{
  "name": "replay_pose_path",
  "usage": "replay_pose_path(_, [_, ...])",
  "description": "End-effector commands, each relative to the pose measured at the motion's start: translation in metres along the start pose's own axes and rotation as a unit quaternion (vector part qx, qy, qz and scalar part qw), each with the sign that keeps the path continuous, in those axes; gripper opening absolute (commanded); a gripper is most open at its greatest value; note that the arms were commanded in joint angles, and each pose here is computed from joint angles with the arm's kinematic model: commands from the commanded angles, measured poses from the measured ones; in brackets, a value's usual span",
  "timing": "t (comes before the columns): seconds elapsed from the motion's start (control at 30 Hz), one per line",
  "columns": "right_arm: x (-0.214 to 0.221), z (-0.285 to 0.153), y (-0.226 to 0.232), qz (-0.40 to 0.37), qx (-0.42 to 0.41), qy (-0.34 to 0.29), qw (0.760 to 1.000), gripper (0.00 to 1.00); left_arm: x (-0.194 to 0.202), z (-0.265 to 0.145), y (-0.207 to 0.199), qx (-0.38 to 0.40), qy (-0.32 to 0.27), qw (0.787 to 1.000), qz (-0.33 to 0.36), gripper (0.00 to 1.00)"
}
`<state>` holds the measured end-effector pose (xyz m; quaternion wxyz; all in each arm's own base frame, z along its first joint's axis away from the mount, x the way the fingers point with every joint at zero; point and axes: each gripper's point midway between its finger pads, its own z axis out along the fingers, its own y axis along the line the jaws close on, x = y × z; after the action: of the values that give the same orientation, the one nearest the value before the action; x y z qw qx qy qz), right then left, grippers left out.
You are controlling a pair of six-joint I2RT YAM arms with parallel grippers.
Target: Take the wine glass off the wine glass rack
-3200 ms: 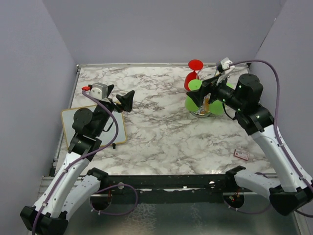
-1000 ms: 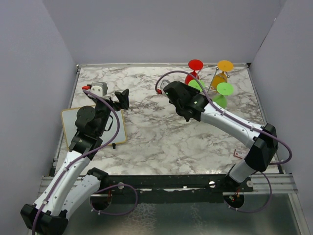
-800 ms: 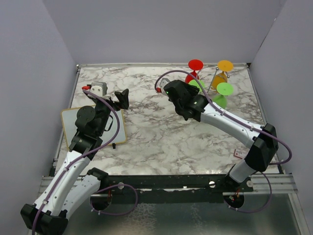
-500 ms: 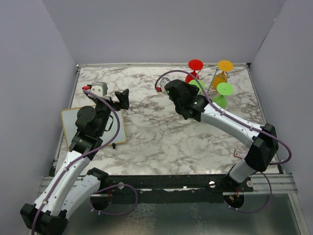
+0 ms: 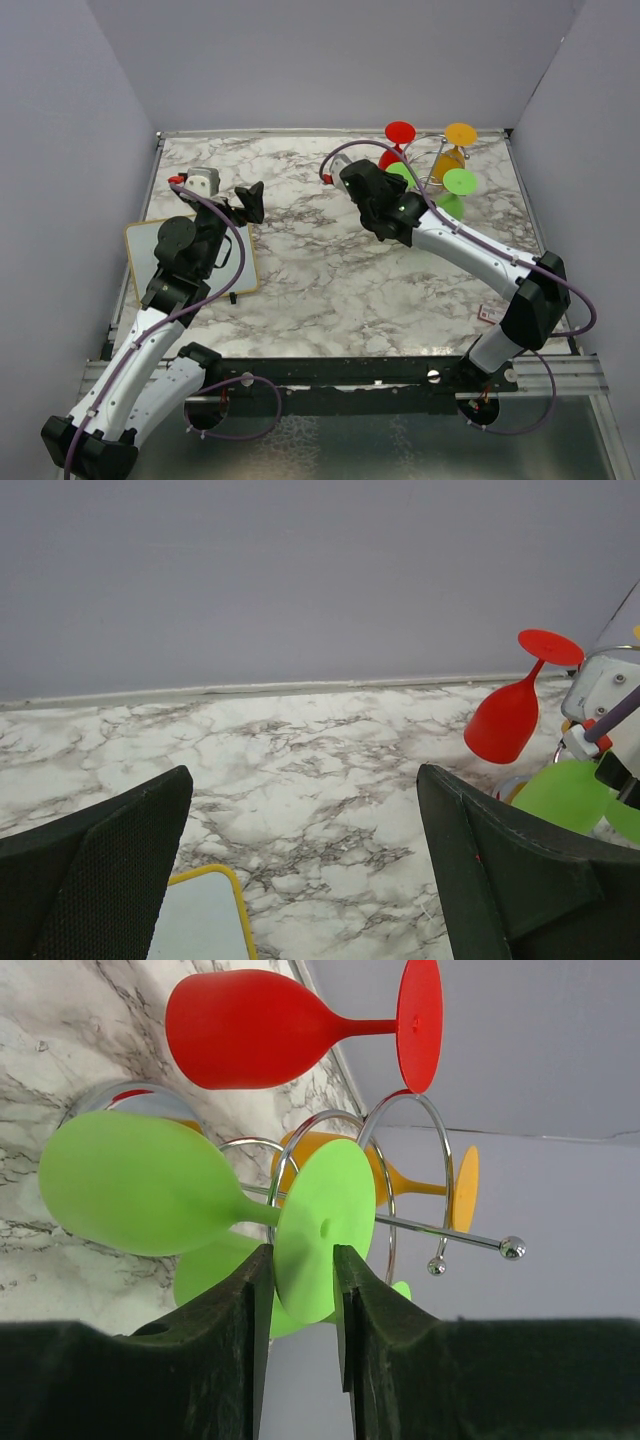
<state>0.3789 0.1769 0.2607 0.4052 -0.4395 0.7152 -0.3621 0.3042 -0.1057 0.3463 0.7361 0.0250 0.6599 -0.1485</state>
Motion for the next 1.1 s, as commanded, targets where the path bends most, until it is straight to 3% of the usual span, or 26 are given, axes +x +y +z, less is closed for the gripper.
replay_pose_path(0.0, [0.001,-0.003,-0.009,0.012,0.017,-0.003,1.0,0.29,-0.019,-0.002,0.0,-0.004,-0.025,1.0,-0.001,0.96])
replay_pose_path(0.4, [0.001,-0.006,-0.012,0.013,0.016,-0.005,1.0,0.15,-0.019,-0.002,-0.001,-0.002,-0.025,1.0,0.0,0.96])
replay_pose_path(1.07, [-0.004,-0.022,-0.027,0.002,0.045,-0.014,0.999,0.02,-0.019,-0.001,-0.001,-0.001,-0.025,1.0,0.0,0.96])
